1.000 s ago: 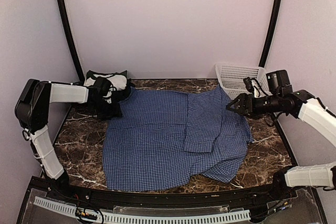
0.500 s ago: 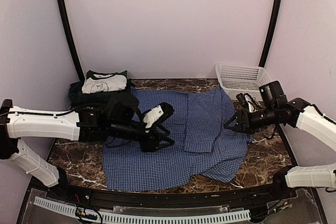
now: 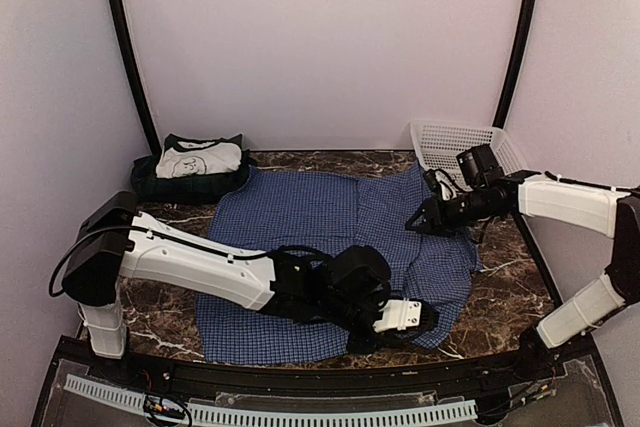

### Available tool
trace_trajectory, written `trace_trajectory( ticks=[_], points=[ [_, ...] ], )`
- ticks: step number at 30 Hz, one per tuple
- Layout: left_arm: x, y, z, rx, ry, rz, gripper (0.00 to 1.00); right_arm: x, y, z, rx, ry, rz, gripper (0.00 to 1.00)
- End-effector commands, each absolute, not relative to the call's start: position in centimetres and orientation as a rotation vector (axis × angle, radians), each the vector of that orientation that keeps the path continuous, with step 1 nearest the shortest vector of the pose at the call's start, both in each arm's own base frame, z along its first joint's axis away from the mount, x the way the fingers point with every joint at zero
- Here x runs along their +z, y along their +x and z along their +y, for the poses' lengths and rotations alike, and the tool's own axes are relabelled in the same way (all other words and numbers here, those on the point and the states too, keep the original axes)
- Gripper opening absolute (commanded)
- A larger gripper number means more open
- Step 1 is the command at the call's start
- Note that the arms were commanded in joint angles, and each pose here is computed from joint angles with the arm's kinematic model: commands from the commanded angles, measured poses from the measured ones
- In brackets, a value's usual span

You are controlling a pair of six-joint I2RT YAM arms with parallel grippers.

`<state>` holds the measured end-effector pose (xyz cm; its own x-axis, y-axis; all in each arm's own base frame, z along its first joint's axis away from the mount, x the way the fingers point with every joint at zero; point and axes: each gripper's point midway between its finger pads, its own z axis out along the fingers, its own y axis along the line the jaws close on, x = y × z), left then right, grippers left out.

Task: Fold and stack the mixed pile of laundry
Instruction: Adjust the flattened shirt at the center of the board.

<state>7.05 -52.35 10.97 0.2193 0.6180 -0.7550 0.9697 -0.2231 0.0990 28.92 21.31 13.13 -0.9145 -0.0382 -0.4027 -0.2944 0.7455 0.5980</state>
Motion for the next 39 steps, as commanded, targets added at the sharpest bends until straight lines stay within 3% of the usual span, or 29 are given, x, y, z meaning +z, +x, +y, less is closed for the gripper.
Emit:
trace_trajectory(
  ticks=[1, 15, 25, 28, 33, 39],
  points=[
    [10.1, 6.7, -53.5, -0.735, 2.036, 1.369, 0.24, 14.4, 32.5, 22.1, 0.953, -0.313, 2.471, 0.38],
    [4.3, 10.1, -54.2, -0.442, 2.119, 1.416, 0.31, 7.8, 36.1, 21.9, 0.895, -0.304, 2.574, 0.31],
    [3.6, 12.6, -53.8, -0.253, 2.076, 1.427, 0.4, 5.2, 36.5, 21.6, 0.86, -0.303, 2.622, 0.28],
    [3.1, 13.0, -53.5, -0.238, 2.081, 1.443, 0.33, 4.5, 36.4, 21.4, 0.847, -0.301, 2.634, 0.26],
    [4.2, 11.4, -53.7, -0.28, 2.146, 1.398, 0.02, 3.1, 36.4, 21.3, 0.84, -0.303, 2.662, 0.23],
    [9.2, 6.3, -54.8, -0.576, 2.173, 1.326, 0.0, 2.4, 36.8, 21.3, 0.84, -0.29, 2.669, 0.21]
  ],
)
